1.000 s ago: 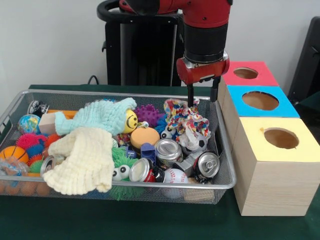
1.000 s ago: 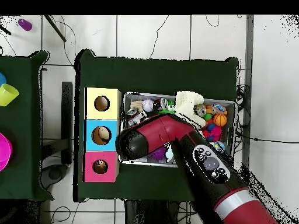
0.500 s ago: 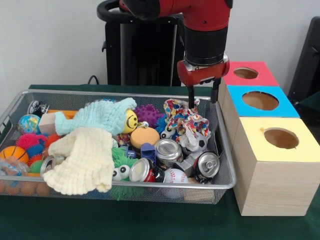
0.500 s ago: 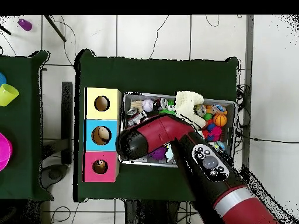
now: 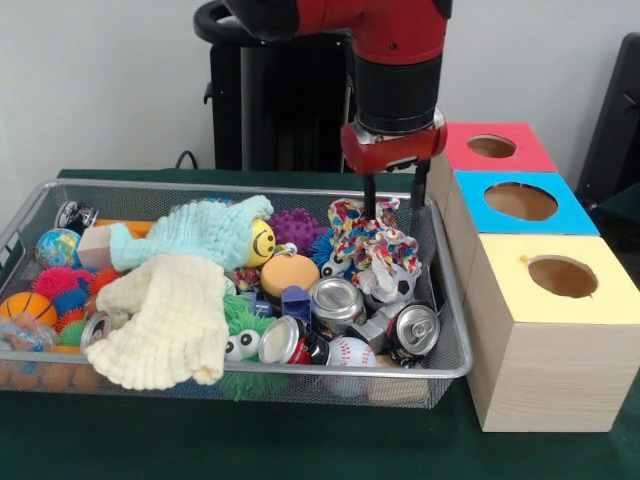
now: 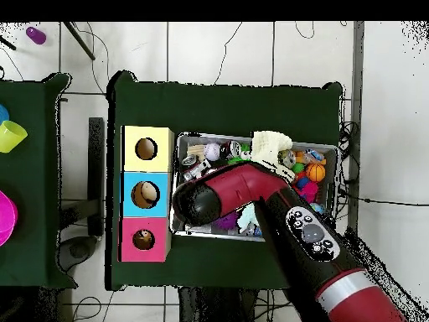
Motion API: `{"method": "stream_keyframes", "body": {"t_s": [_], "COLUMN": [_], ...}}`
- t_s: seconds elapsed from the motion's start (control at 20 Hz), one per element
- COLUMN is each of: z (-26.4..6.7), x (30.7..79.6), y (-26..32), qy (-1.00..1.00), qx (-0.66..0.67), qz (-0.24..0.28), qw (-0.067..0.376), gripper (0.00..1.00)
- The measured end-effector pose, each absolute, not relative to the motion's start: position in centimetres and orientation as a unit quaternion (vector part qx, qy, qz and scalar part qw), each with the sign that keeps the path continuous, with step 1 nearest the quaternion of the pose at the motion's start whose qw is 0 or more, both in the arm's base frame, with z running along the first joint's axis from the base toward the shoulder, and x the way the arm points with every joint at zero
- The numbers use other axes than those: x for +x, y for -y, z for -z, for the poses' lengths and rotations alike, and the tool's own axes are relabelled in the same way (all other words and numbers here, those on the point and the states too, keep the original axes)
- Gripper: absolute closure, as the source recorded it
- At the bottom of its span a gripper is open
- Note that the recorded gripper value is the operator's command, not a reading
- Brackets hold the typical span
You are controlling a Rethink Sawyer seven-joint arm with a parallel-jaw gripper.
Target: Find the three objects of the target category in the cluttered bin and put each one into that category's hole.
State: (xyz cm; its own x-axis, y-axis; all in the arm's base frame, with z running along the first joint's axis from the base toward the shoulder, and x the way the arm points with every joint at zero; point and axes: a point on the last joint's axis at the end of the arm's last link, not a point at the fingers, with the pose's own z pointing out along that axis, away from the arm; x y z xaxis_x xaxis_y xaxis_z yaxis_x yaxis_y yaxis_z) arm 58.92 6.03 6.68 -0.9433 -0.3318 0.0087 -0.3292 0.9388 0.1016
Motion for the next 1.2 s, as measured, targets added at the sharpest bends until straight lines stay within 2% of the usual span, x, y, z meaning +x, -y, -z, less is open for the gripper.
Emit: {"method": "stream_keyframes", "body": {"t_s": [0.4, 0.7, 1.2], "z": [-8.8, -9.5, -8.7], "x": [63.4, 66.2, 66.1], "y": [0.5, 4.3, 11.2], "qy": [0.992, 0.993, 0.991], "qx": [0.117, 0.113, 0.12], "qz": [0.03, 0.036, 0.053], "qw": [0.034, 0.027, 0.017], "gripper": [0.0, 0.0, 0.0]}}
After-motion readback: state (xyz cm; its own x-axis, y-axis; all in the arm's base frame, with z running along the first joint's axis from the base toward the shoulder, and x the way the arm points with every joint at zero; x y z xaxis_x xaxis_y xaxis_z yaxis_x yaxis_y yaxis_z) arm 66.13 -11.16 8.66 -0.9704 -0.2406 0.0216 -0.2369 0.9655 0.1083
